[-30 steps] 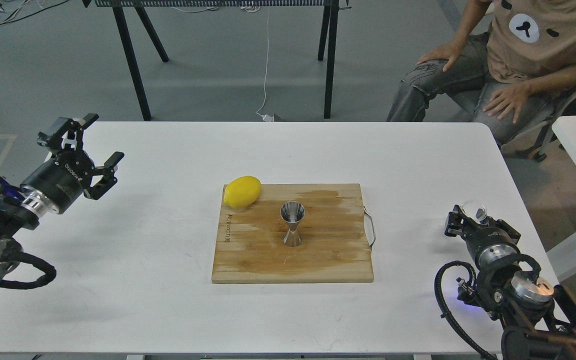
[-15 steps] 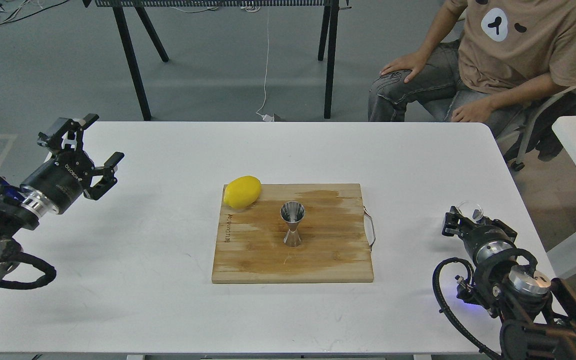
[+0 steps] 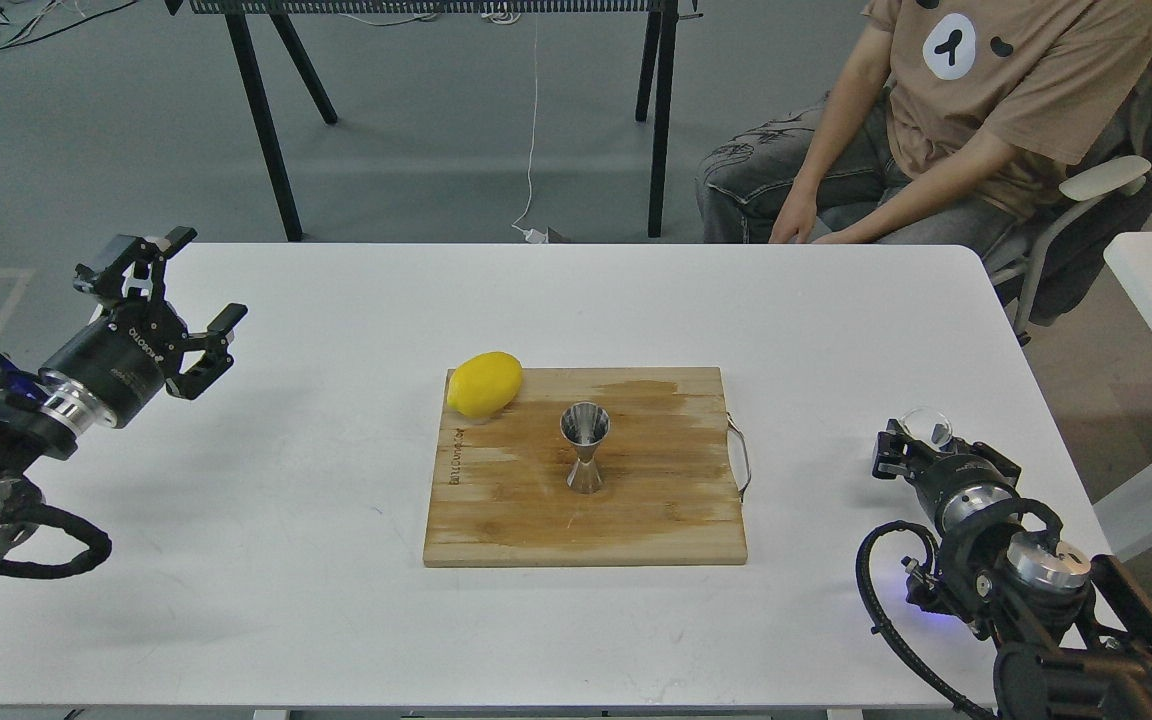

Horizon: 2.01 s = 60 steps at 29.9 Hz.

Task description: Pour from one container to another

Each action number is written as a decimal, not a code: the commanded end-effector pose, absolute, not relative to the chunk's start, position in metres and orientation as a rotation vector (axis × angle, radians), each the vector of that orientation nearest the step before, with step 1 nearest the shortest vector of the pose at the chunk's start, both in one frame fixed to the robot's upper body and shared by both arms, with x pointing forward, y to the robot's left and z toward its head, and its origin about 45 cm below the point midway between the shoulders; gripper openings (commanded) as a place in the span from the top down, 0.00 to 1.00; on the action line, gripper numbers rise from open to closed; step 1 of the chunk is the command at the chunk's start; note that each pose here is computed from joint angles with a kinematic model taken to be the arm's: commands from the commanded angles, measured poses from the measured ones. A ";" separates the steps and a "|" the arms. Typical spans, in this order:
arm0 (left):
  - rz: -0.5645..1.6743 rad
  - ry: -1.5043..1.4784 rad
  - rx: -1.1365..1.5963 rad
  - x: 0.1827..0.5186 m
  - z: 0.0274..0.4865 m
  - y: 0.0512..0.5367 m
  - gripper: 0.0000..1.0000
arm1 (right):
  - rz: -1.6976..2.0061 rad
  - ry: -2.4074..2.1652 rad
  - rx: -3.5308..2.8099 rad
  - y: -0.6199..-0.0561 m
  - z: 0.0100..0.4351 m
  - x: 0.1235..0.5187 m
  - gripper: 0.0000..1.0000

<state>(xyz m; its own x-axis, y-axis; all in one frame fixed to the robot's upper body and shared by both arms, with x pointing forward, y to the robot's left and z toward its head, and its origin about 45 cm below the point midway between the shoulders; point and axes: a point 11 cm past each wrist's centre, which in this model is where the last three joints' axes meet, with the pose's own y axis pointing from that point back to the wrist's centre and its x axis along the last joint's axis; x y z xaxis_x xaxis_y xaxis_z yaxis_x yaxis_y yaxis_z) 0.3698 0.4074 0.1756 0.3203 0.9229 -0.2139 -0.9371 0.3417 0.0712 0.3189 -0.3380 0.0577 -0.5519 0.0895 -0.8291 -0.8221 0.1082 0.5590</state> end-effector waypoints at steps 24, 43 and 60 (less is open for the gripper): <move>1.223 0.234 -0.071 0.370 0.175 0.407 0.02 | 1.553 1.649 -0.720 -0.338 0.053 0.311 0.02; 1.224 0.232 -0.072 0.370 0.176 0.408 0.02 | 1.551 1.647 -0.720 -0.338 0.053 0.311 0.02; 1.223 0.233 -0.070 0.370 0.175 0.407 0.02 | 1.560 1.646 -0.735 -0.334 0.053 0.311 0.02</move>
